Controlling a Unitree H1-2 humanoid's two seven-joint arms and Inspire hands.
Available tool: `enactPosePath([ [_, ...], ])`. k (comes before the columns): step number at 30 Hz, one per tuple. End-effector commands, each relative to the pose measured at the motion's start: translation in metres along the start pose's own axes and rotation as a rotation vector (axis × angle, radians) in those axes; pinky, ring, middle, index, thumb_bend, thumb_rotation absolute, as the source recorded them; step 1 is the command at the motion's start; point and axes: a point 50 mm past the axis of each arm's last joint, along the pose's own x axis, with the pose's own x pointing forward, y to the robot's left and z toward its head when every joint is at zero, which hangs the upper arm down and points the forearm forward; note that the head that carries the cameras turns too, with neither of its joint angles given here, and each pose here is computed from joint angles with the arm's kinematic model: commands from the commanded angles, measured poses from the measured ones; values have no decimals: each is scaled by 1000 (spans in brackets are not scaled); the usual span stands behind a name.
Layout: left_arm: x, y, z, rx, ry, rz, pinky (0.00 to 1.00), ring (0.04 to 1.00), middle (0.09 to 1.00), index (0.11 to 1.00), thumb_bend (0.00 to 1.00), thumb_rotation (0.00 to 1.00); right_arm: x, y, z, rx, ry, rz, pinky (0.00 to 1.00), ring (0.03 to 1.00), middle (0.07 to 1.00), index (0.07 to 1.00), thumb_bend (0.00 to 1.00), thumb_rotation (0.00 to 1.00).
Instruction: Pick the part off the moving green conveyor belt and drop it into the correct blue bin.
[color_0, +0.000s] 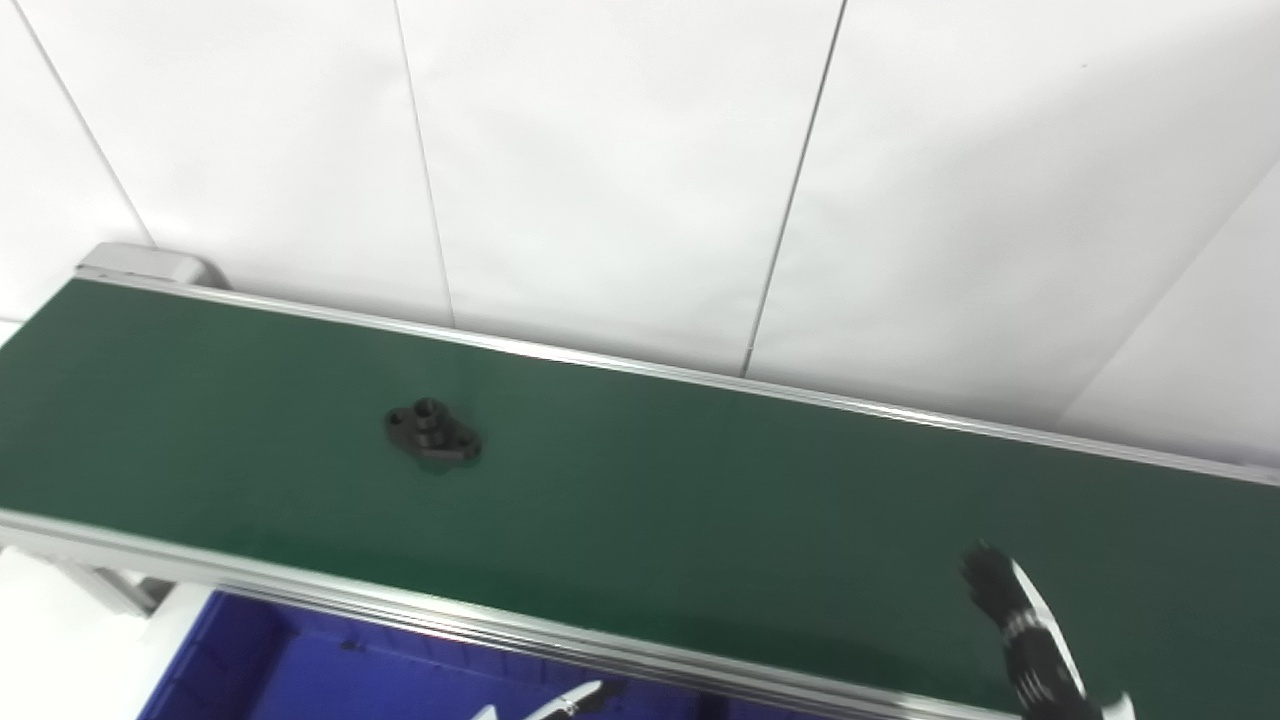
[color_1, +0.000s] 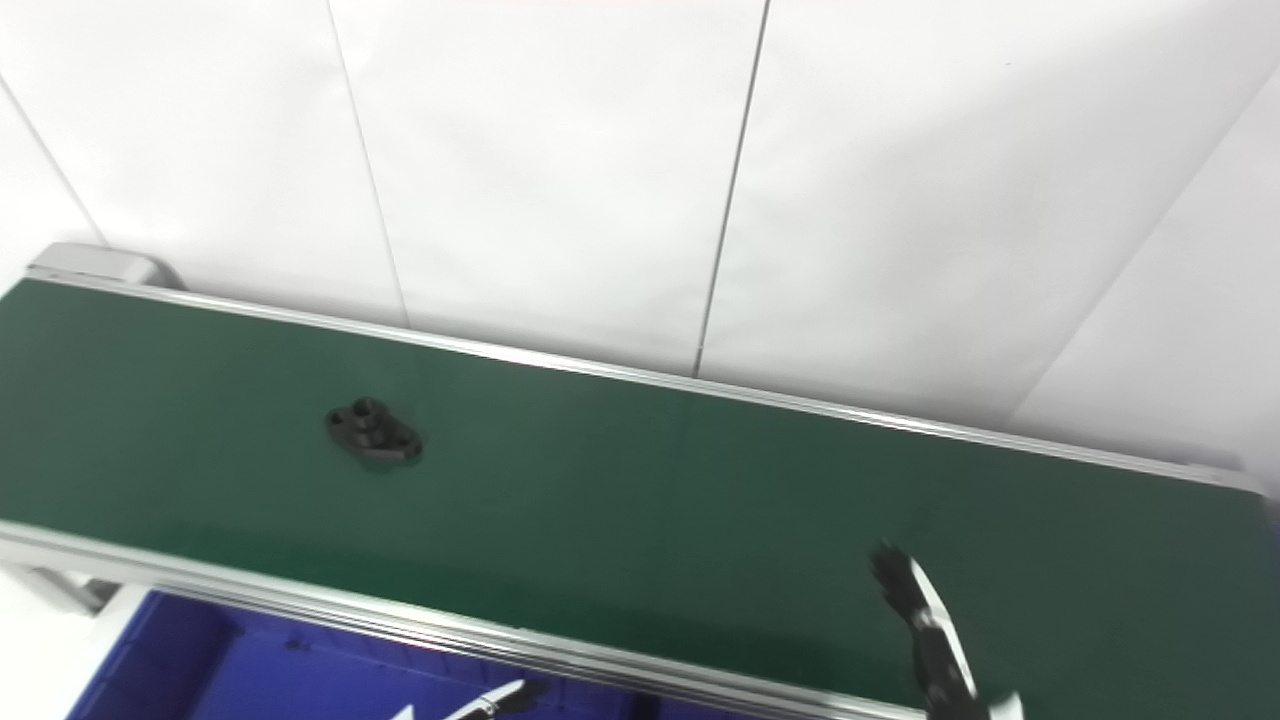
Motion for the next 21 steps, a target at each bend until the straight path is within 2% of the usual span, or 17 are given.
enactPosePath([
  [1,1,2,10,-2,-61,-6,847,940,974,946,890,527,14,-8,6,-23,-25,11,821,857,867,900,875,392],
  [7,9,0,7,-12,-56,-17,865,951,982,951,902,535,58,-12,2,-82,-23,60,782,832,849,886,878,365],
  [11,15,4,8,16,-72,-58,852,947,982,959,916,561,88,-7,5,-124,6,99,734,809,849,874,868,351],
  [15,17,6,8,1,-71,-60,850,945,979,957,938,544,118,6,14,-143,7,129,735,787,831,858,865,291],
  [21,16,15,5,-3,-61,-69,866,956,987,964,936,534,151,34,26,-234,14,169,696,762,802,854,857,306],
])
